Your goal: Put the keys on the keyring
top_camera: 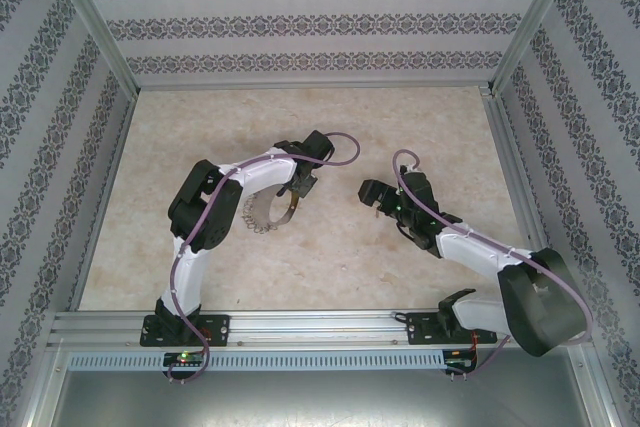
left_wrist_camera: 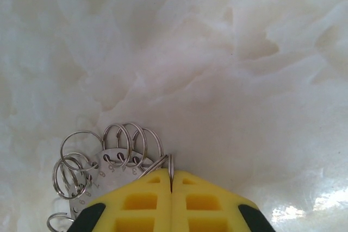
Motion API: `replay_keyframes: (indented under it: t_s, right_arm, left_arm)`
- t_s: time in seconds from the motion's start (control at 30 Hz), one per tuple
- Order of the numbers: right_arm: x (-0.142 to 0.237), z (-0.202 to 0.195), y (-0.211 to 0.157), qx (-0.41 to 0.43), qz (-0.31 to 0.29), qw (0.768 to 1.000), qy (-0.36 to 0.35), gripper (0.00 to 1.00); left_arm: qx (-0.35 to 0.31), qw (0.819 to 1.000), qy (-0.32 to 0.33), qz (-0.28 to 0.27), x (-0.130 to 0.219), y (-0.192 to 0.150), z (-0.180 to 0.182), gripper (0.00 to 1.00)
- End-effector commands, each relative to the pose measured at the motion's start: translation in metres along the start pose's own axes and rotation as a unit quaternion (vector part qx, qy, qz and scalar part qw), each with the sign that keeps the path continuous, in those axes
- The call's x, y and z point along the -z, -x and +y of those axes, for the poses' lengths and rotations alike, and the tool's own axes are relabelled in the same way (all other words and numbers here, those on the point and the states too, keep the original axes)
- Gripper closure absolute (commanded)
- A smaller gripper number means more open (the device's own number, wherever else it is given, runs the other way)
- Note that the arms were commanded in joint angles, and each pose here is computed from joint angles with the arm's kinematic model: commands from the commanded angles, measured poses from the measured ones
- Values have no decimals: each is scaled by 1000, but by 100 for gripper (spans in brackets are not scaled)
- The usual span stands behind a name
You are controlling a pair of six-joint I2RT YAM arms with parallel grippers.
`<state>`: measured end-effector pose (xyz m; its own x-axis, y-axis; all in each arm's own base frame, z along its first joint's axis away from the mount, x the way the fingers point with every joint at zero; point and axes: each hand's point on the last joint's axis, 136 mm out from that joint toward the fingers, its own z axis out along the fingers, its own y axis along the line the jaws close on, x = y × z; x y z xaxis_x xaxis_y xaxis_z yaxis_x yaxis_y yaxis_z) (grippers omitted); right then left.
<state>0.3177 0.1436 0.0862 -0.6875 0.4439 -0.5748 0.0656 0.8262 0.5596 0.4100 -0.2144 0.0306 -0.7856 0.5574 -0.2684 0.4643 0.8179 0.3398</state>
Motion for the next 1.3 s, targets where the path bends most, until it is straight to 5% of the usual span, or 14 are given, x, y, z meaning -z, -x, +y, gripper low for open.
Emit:
replay_keyframes:
  t_s: [0.0,0.13,0.53,1.1,1.27]
  right_arm:
    - [1,-2,4,8,-10,1000,-5,2]
    - [0,19,6,37,1,998,41,3]
    - [-9,92,4,87,58,973,206,36]
    - [24,144,15,165,40,922,347,71]
    - [34,156,14,168,42,909,379,72]
  left_arm:
    - [8,1000,-12,-18,12,10,5,100]
    - [11,997,-46,-62,40,22,3,100]
    - [4,983,-113,-147,93,31,-2,100]
    - [-24,898,-327,-292,180,32,-29,100]
    - [-27,881,-361,-305,198,33,-35,100]
